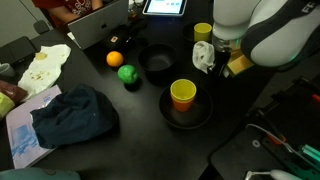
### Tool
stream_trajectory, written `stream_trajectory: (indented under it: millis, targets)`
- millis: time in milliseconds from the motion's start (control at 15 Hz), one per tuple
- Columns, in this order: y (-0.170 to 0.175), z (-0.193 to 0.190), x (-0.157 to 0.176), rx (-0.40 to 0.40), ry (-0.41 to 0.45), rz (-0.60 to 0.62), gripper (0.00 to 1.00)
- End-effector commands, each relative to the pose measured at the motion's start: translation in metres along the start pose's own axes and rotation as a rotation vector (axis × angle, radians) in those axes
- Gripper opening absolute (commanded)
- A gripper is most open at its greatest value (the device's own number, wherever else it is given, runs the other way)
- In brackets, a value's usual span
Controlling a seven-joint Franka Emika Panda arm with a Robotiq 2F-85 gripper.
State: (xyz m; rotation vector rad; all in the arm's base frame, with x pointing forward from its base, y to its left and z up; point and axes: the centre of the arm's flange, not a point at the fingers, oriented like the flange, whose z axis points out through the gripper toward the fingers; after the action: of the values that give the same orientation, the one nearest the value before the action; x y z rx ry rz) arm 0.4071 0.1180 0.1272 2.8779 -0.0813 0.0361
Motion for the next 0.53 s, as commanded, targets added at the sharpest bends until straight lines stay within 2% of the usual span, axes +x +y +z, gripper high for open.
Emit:
stream_trajectory:
  millis: [0, 467]
  targets:
    - [0.007, -0.037, 0.002, -0.074, 0.067, 0.000, 0.04]
    - [0.031, -0.087, 0.035, -0.148, 0.241, 0.075, 0.04]
